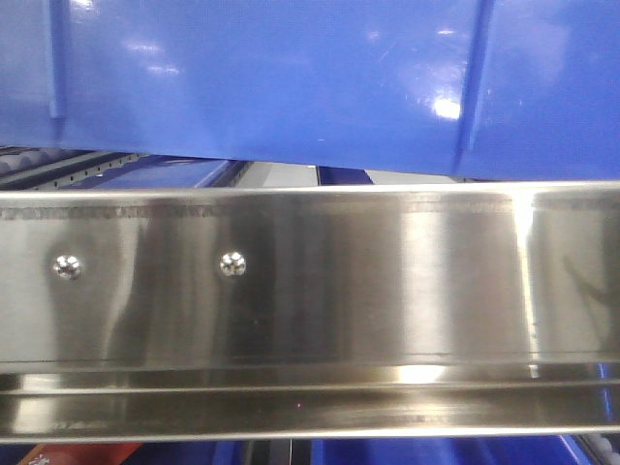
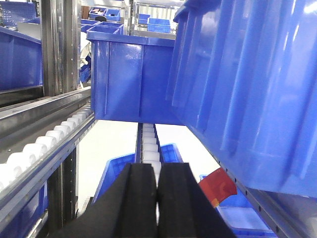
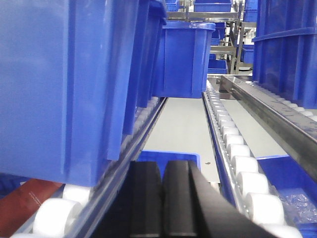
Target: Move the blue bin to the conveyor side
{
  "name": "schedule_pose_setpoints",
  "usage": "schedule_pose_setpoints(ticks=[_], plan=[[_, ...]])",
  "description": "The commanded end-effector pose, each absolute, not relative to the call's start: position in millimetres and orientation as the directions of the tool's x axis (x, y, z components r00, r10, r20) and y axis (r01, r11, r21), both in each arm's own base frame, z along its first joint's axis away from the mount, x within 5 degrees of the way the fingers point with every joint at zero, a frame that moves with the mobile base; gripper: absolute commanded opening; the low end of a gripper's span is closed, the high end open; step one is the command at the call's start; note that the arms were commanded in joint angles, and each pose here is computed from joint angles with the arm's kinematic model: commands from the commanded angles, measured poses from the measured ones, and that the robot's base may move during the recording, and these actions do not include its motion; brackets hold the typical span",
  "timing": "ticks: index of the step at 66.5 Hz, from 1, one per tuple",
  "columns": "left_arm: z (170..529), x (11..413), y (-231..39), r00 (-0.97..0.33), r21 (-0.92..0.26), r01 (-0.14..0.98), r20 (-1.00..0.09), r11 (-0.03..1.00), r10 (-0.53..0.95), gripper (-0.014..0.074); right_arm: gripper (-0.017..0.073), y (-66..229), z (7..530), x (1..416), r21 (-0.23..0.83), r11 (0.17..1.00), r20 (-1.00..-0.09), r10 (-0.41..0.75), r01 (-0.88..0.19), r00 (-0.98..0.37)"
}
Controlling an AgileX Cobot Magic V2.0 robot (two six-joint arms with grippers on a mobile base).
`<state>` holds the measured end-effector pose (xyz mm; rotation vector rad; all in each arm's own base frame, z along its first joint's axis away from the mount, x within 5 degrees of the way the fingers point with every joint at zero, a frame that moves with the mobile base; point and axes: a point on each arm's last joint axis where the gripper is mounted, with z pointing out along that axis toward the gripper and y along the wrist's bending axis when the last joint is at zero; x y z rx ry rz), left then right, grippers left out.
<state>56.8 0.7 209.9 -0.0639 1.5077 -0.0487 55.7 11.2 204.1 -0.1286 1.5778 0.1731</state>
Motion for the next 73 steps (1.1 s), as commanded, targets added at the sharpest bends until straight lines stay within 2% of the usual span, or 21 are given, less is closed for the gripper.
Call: schedule_pose_setpoints(ticks=[1, 45, 63, 73], plan=[[213, 56, 1, 0.088, -0.071, -0.01, -0.994, 0.997, -0.07, -0.0008, -0.0069, 11, 206, 55, 0.016, 0.981, -1.0, 0.018, -0.191, 0.01], [217, 56, 1, 0.126, -0.071, -0.007, -0.99, 0.997, -0.069, -0.0008, -0.0069, 11, 207, 55, 0.016, 0.982, -1.0, 0.019, -0.19, 0.016], [217, 56, 1, 0.132, -0.071, -0.007, -0.989, 0.997, -0.069, -0.0008, -0.0069, 10, 213, 55, 0.016, 0.983, -0.997, 0.03, -0.185, 0.075], [219, 55, 1, 0.155, -0.07, -0.005, -0.986, 0.998, -0.069, -0.0008, -0.0069, 9, 220, 54, 0.017, 0.984, -0.986, 0.045, -0.177, 0.159]])
